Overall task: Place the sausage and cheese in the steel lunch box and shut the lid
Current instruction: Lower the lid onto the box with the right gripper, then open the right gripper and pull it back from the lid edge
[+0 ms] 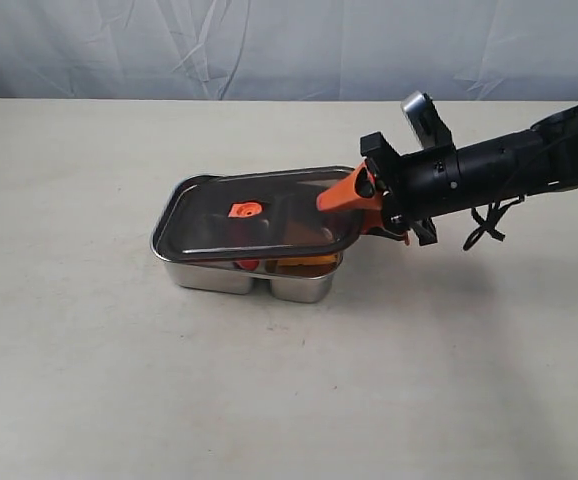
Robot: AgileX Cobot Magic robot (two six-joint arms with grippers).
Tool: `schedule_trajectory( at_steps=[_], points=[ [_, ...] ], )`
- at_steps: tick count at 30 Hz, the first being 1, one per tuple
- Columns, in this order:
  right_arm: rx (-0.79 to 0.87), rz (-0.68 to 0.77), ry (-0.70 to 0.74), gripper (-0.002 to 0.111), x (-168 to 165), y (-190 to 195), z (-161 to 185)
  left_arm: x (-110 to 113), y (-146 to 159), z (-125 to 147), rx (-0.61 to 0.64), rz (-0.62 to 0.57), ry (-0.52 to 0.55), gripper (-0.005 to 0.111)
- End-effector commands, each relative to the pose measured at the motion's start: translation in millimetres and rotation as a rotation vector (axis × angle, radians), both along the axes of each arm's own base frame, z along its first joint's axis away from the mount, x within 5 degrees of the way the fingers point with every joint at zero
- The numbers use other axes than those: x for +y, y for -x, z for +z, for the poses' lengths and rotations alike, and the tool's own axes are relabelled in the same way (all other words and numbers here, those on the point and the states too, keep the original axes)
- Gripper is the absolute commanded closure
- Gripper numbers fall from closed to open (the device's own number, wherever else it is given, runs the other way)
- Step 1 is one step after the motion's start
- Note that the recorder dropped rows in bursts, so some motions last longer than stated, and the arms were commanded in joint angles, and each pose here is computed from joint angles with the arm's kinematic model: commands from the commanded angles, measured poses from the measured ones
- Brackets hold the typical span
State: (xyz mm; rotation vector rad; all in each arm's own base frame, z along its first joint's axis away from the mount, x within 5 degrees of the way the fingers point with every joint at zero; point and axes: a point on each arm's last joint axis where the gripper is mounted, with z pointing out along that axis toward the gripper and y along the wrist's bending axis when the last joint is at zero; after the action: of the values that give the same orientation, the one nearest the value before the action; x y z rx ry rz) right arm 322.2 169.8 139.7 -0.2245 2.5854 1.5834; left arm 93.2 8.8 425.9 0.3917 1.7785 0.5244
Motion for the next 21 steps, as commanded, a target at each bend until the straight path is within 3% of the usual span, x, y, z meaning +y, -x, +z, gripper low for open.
schedule_trajectory(
  at_steps=[1, 8, 21],
  points=[
    [-0.020, 0.007, 0.010, 0.064, -0.9, -0.7, 4.6, 1.8, 1.8, 0.2, 0.000, 0.007, 0.016, 0.048],
    [-0.004, 0.055, 0.116, 0.064, -5.9, 3.7, -3.7, 1.6, 1.8, -0.1, 0.002, 0.006, 0.019, 0.048],
    [-0.017, 0.062, 0.149, 0.064, -7.6, 3.6, -6.2, 0.8, 1.9, -0.7, 0.008, -0.002, 0.027, 0.048]
  ],
)
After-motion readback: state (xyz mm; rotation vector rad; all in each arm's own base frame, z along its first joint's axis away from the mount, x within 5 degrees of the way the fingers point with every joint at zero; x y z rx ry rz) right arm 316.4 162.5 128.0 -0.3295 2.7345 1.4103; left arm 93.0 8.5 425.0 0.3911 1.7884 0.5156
